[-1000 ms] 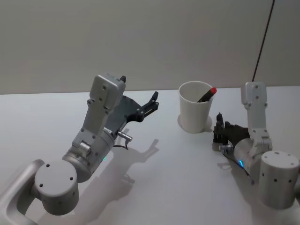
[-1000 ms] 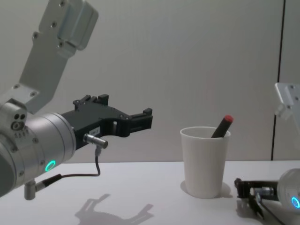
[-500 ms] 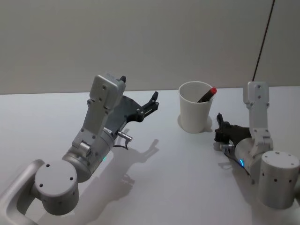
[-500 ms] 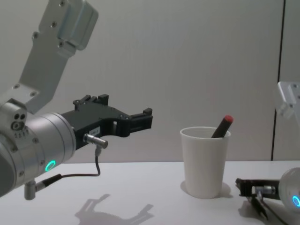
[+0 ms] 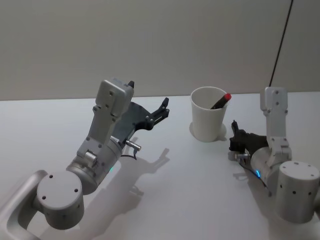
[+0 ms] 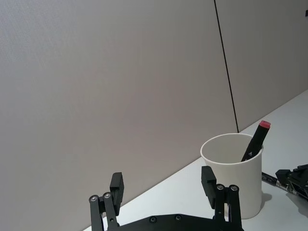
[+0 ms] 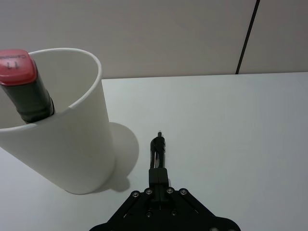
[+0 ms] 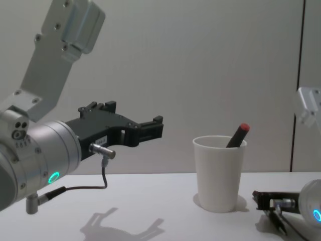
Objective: Place the pen into the pen holder.
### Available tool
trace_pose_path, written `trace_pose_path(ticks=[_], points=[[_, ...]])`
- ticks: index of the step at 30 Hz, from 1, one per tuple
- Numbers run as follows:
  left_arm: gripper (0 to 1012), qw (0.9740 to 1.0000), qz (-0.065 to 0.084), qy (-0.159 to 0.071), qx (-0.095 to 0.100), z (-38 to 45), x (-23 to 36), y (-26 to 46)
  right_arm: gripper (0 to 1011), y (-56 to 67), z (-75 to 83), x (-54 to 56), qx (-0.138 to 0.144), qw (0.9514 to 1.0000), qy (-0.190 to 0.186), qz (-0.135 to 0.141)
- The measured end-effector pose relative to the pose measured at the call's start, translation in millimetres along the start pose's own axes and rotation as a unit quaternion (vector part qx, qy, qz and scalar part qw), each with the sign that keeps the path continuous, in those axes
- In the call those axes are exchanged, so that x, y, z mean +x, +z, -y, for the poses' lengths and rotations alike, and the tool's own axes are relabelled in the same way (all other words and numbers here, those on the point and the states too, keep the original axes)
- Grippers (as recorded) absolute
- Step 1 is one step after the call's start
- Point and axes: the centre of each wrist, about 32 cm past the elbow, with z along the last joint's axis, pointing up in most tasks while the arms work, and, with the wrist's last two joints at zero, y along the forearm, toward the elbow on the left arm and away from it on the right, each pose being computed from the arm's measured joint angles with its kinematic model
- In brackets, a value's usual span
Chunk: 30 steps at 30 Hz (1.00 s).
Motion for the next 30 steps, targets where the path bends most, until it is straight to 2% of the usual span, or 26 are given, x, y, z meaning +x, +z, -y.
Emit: trace_pose_path(ticks=[7, 22, 30], points=[[1001, 1.0, 0.0, 0.0, 0.0, 0.0, 0.0, 0.0, 0, -0.3, 0.1, 0.7, 0.011, 0.9999, 0.004, 0.006], [1001, 1.0, 0.0, 0.0, 0.0, 0.0, 0.0, 0.0, 0, 3.8, 3.4, 2.4, 0.056, 0.9975, 0.014, 0.041], [1001, 1.0, 0.0, 0.0, 0.0, 0.0, 0.0, 0.0, 0, 2.6, 5.9, 5.6, 0.063, 0.997, 0.016, 0.041]])
